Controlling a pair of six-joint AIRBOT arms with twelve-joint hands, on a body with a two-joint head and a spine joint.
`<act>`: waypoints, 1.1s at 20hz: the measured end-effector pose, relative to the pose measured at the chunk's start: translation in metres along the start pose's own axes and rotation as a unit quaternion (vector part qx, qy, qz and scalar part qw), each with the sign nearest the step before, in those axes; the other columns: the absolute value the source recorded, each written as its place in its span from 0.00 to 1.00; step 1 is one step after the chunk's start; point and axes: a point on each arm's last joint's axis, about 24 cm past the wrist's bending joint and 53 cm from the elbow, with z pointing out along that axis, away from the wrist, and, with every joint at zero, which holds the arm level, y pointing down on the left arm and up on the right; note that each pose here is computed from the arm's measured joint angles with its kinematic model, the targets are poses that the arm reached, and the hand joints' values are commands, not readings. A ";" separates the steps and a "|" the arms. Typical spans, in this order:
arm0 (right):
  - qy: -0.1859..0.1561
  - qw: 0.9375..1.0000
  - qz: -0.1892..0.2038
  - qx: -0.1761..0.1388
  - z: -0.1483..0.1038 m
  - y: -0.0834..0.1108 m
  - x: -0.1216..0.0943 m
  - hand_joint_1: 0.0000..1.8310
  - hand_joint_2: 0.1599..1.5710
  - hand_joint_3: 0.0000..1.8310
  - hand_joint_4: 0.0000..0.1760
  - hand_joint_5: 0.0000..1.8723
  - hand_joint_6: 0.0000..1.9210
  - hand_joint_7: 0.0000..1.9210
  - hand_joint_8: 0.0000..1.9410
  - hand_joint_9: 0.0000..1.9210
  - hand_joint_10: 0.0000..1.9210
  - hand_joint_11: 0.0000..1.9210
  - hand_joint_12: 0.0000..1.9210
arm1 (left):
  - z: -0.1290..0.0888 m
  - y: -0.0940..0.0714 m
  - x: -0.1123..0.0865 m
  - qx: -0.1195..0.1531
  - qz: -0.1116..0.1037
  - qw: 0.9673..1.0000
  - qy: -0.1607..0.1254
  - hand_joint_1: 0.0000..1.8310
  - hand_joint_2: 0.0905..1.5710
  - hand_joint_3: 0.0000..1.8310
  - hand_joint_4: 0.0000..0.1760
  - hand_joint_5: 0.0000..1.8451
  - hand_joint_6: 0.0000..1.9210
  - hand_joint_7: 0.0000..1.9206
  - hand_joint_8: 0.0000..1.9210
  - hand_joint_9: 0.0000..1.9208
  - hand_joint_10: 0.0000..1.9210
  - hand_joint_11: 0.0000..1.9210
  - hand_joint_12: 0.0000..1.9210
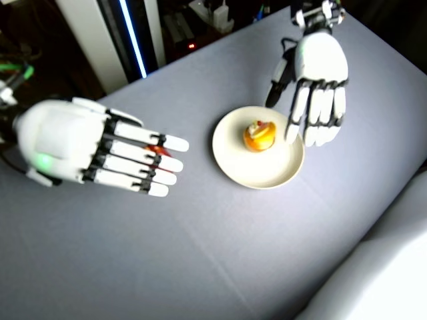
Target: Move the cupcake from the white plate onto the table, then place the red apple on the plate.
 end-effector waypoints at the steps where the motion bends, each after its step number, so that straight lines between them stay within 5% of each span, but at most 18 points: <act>1: -0.001 1.000 0.000 -0.001 0.000 0.001 0.000 0.28 0.80 0.00 0.27 0.00 0.00 0.08 0.00 0.14 0.00 0.03 0.38 | 0.004 -0.006 0.007 0.006 0.001 1.000 0.007 0.46 0.54 0.00 0.99 0.16 0.00 0.14 0.00 0.14 0.00 0.00 0.41; 4: 0.000 1.000 0.000 -0.001 0.000 0.000 0.000 0.30 0.80 0.00 0.28 0.00 0.00 0.09 0.00 0.14 0.00 0.02 0.39 | 0.009 -0.010 0.016 0.009 0.001 1.000 0.016 0.45 0.52 0.00 0.96 0.18 0.00 0.15 0.00 0.15 0.00 0.00 0.49; 6: 0.000 1.000 0.000 -0.001 0.000 0.000 0.000 0.32 0.82 0.00 0.30 0.01 0.00 0.09 0.00 0.15 0.00 0.03 0.39 | 0.010 -0.008 0.015 0.007 0.003 1.000 0.016 0.50 0.51 0.00 0.62 0.22 0.00 0.22 0.00 0.22 0.01 0.05 0.51; 7: -0.001 1.000 0.000 -0.001 0.000 0.000 0.000 0.32 0.81 0.00 0.31 0.01 0.00 0.09 0.00 0.15 0.00 0.04 0.39 | 0.011 -0.006 0.015 0.005 0.004 1.000 0.016 0.52 0.52 0.00 0.59 0.23 0.00 0.24 0.00 0.24 0.00 0.08 0.48; 9: 0.000 1.000 0.000 -0.001 0.000 0.000 0.000 0.33 0.81 0.00 0.28 0.01 0.00 0.10 0.00 0.16 0.00 0.06 0.36 | 0.013 -0.002 0.017 -0.001 0.008 1.000 0.022 0.56 0.54 0.00 0.67 0.25 0.00 0.26 0.00 0.24 0.00 0.04 0.55; 12: 0.000 1.000 0.001 -0.001 0.000 0.000 0.000 0.36 0.81 0.00 0.23 0.02 0.00 0.11 0.00 0.16 0.00 0.08 0.34 | 0.016 0.000 0.023 -0.006 0.008 1.000 0.030 0.59 0.55 0.00 0.67 0.25 0.00 0.25 0.00 0.22 0.00 0.01 0.57; 16: -0.001 1.000 0.002 0.000 0.001 -0.002 -0.001 0.36 0.82 0.00 0.16 0.04 0.00 0.13 0.01 0.17 0.00 0.09 0.34 | 0.019 0.000 0.026 -0.006 0.008 0.999 0.033 0.57 0.52 0.00 0.64 0.25 0.00 0.25 0.00 0.23 0.00 0.08 0.46; 18: -0.001 1.000 0.006 -0.001 0.001 -0.002 -0.001 0.38 0.81 0.00 0.16 0.05 0.01 0.13 0.00 0.18 0.00 0.09 0.33 | 0.021 0.000 0.029 -0.008 0.007 0.999 0.036 0.56 0.52 0.00 0.52 0.27 0.00 0.28 0.00 0.26 0.00 0.13 0.39; 19: -0.001 1.000 0.008 0.000 0.001 -0.002 -0.001 0.38 0.81 0.00 0.15 0.06 0.01 0.13 0.00 0.18 0.00 0.09 0.33 | 0.021 0.001 0.029 -0.009 0.008 0.999 0.037 0.55 0.53 0.00 0.54 0.28 0.00 0.29 0.00 0.27 0.00 0.14 0.36; 21: -0.001 1.000 0.008 0.000 0.001 -0.002 -0.001 0.39 0.81 0.00 0.11 0.07 0.00 0.13 0.00 0.19 0.00 0.10 0.32 | 0.021 0.001 0.029 -0.009 0.008 0.999 0.036 0.55 0.54 0.00 0.53 0.31 0.00 0.31 0.00 0.29 0.00 0.12 0.41; 22: -0.001 1.000 0.008 0.000 0.001 -0.002 -0.001 0.40 0.81 0.00 0.11 0.08 0.00 0.14 0.00 0.19 0.00 0.10 0.31 | 0.021 0.001 0.029 -0.008 0.008 0.999 0.036 0.56 0.54 0.00 0.41 0.35 0.00 0.33 0.00 0.32 0.00 0.12 0.47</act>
